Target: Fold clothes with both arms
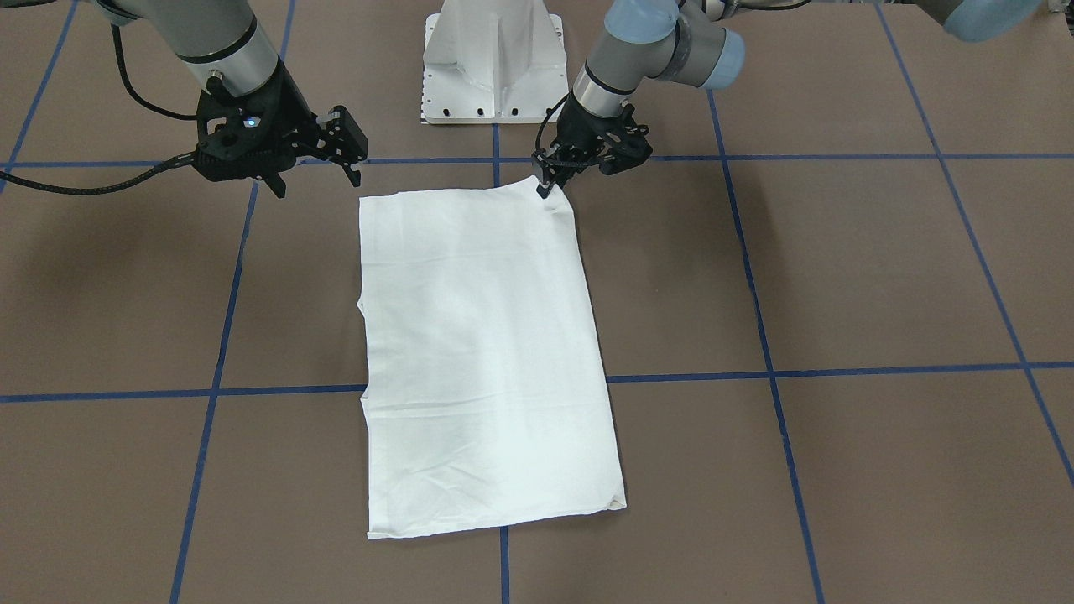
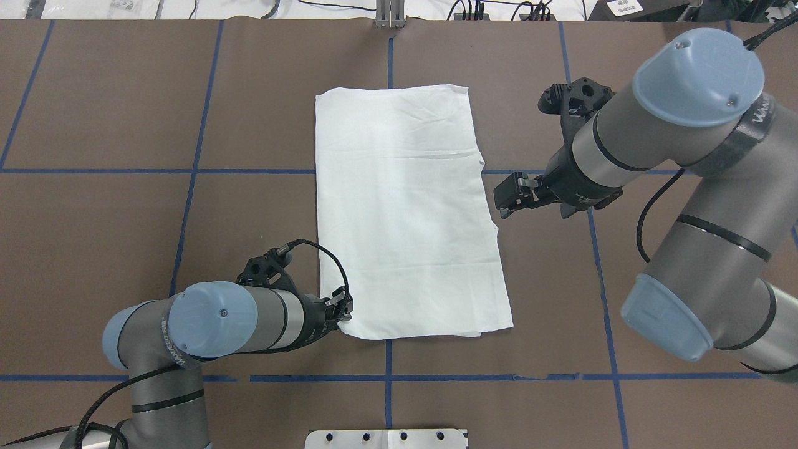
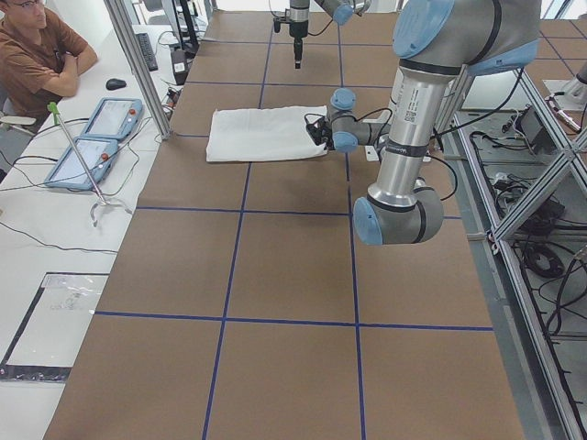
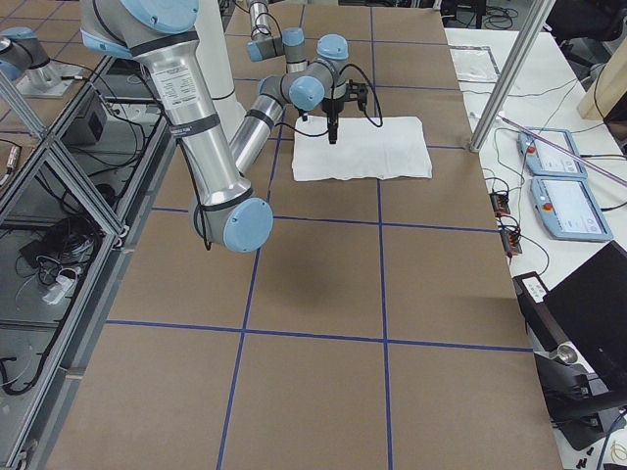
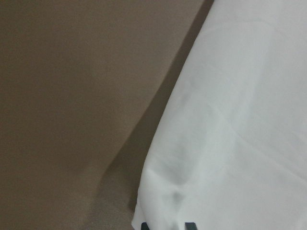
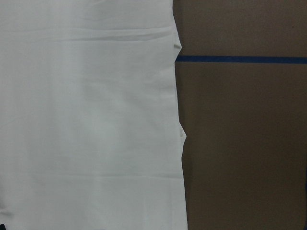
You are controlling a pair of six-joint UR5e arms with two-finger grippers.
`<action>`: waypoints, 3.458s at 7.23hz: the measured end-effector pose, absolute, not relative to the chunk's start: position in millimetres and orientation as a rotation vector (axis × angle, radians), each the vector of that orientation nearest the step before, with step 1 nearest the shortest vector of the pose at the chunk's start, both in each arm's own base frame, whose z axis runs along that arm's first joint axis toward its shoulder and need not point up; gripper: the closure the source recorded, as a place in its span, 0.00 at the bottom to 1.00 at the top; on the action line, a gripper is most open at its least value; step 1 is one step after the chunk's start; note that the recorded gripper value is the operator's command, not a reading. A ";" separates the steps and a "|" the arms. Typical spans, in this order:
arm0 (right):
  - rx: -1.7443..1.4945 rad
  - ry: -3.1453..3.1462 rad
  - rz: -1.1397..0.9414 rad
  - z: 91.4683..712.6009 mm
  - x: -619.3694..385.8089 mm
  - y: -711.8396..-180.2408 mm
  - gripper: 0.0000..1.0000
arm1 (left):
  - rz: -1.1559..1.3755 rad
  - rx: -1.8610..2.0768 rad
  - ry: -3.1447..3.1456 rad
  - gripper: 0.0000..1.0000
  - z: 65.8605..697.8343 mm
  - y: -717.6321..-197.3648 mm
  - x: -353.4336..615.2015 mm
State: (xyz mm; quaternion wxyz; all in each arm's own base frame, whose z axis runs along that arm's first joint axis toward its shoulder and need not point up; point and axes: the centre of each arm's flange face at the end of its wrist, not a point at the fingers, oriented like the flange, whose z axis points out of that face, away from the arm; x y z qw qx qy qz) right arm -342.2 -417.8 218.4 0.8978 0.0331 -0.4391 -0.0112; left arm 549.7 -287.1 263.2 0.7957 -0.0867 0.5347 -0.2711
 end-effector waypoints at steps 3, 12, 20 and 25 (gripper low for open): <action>0.063 -0.910 -0.011 218.2 -342.1 -418.0 0.00 | -0.581 -0.188 1.142 0.85 263.9 -285.2 550.0; -0.130 -0.813 0.408 226.8 -454.1 -324.7 0.00 | -0.570 -0.181 1.121 1.00 256.9 -283.6 546.4; -0.187 -0.721 0.490 297.1 -548.2 -301.2 0.00 | -0.570 -0.178 1.121 1.00 256.4 -284.9 546.2; -0.198 -0.703 0.505 304.0 -556.8 -288.3 0.00 | -0.573 -0.176 1.121 1.00 256.9 -286.4 545.9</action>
